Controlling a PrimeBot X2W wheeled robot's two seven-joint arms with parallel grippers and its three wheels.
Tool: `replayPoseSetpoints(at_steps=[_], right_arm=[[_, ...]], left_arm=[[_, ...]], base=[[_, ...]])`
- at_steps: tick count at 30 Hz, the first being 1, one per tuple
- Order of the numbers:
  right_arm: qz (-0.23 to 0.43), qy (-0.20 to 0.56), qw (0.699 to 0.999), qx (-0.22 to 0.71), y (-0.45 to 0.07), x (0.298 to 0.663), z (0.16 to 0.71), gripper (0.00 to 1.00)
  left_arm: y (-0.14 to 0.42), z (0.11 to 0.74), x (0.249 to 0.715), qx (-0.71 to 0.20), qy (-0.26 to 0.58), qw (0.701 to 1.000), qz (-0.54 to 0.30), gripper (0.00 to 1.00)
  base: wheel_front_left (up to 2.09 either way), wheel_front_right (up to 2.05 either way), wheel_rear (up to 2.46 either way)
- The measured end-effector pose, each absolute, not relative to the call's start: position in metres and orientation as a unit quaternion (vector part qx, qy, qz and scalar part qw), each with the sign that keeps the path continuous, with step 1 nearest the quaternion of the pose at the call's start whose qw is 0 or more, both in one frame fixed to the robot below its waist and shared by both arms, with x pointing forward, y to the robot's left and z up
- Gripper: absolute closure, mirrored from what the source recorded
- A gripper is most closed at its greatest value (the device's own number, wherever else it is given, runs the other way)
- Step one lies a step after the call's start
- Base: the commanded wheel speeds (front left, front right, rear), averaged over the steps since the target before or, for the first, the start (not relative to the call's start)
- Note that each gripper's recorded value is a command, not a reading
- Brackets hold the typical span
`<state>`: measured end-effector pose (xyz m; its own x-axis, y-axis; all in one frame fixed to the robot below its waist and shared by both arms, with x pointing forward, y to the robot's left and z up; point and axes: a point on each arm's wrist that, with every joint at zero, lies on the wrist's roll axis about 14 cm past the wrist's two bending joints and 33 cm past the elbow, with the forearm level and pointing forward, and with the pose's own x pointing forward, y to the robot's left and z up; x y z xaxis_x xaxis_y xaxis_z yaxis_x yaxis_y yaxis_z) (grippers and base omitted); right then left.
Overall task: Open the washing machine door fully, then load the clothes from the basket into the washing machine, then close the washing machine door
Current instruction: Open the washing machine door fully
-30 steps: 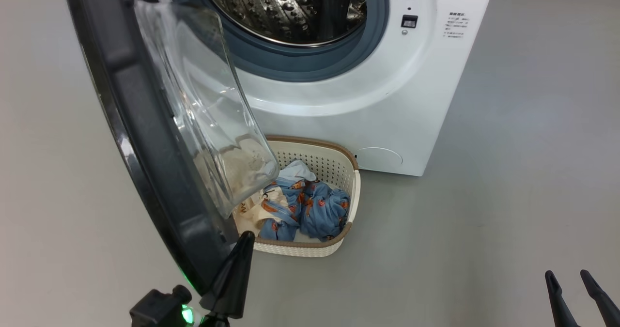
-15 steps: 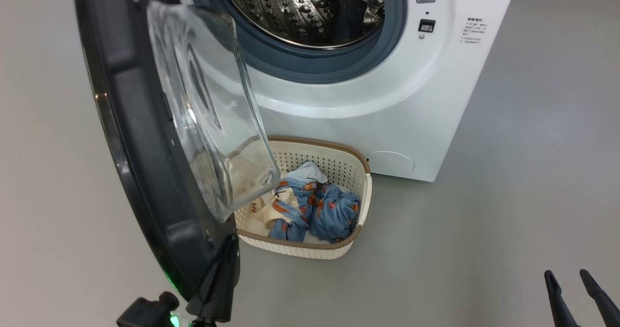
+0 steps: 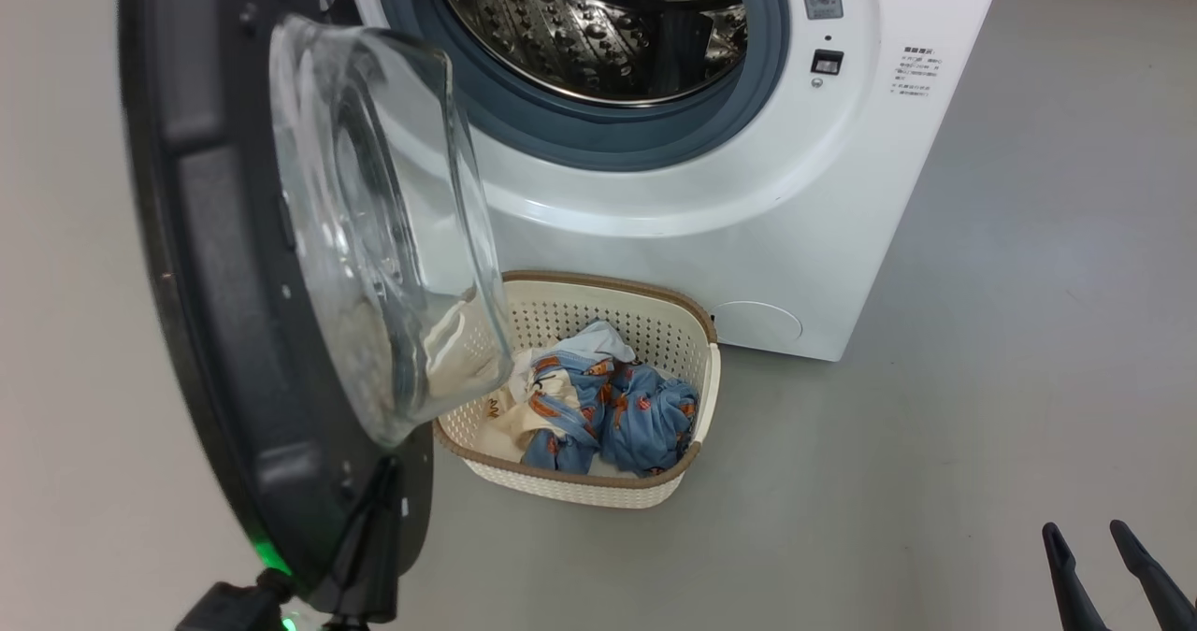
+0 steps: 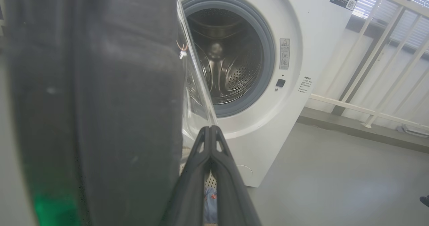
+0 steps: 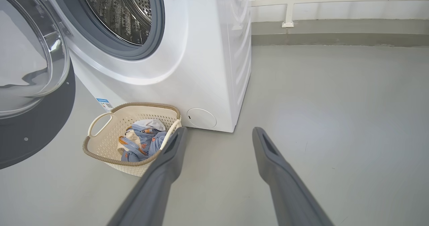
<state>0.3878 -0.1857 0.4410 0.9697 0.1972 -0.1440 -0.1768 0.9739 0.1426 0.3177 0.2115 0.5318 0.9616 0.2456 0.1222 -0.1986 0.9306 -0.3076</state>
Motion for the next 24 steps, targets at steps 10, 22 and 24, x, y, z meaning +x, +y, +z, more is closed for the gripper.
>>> replayPoseSetpoints(at_steps=[10, 22, 24], right_arm=[[0.094, 0.079, 0.99, 0.066, -0.186, 0.387, 0.441, 0.0], [0.095, 0.08, 0.99, 0.066, -0.185, 0.388, 0.44, 0.0], [0.095, 0.081, 0.99, 0.066, -0.184, 0.389, 0.439, 0.0]], left_arm=[[0.243, 0.524, 0.311, -0.128, -0.073, 0.976, 0.161, 1.0], [0.291, 0.513, 0.298, -0.103, -0.062, 0.966, 0.229, 1.0], [0.299, 0.511, 0.298, -0.101, -0.06, 0.964, 0.24, 1.0]], base=[[0.0, 0.0, 0.0], [0.0, 0.0, 0.0], [0.0, 0.0, 0.0]])
